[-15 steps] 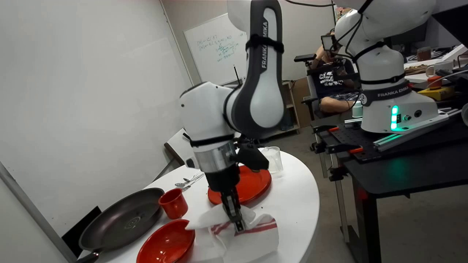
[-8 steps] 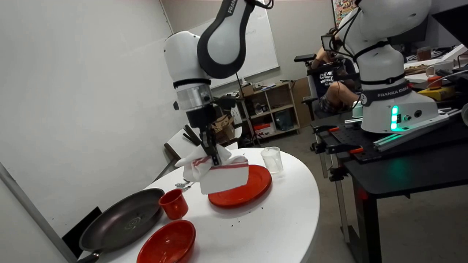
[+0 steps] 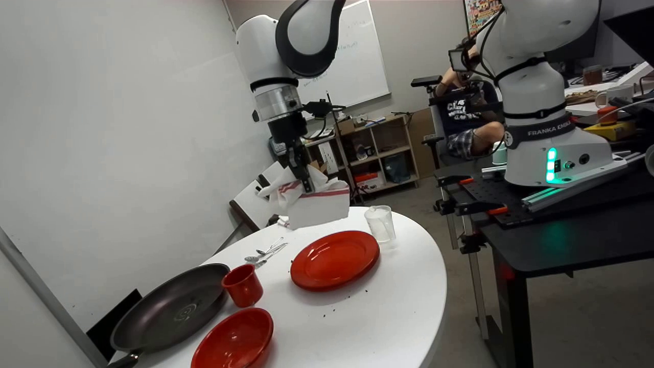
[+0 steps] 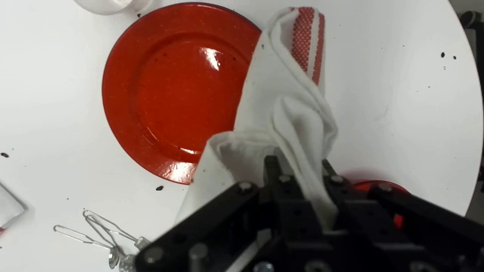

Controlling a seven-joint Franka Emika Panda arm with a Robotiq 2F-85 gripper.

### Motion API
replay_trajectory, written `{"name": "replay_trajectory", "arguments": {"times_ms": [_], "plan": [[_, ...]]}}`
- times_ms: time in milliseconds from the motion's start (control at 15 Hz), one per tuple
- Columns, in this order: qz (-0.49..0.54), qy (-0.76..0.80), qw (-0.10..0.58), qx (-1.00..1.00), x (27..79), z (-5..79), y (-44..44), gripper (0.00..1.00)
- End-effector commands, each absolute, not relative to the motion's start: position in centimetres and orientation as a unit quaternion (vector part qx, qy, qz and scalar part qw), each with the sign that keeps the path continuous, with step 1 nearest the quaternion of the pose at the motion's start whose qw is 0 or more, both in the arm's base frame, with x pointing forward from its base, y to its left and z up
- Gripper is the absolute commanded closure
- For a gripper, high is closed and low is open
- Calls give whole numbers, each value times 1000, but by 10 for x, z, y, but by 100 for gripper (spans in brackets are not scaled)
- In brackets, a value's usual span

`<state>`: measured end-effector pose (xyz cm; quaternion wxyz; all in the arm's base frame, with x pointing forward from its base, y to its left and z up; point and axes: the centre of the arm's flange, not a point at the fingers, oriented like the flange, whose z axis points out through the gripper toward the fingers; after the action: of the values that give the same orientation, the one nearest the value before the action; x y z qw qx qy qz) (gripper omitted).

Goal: Use the tea towel to wipe the plate

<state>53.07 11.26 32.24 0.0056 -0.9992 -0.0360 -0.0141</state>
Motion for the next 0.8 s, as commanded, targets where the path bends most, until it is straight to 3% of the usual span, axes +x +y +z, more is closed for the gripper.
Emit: {"name": "replay_trajectory", "arguments": {"times_ms": [0, 733], "plan": [[-22, -14, -4, -1000, 518, 321, 112, 97], [-11, 67, -8, -998, 571, 286, 66, 97]]}}
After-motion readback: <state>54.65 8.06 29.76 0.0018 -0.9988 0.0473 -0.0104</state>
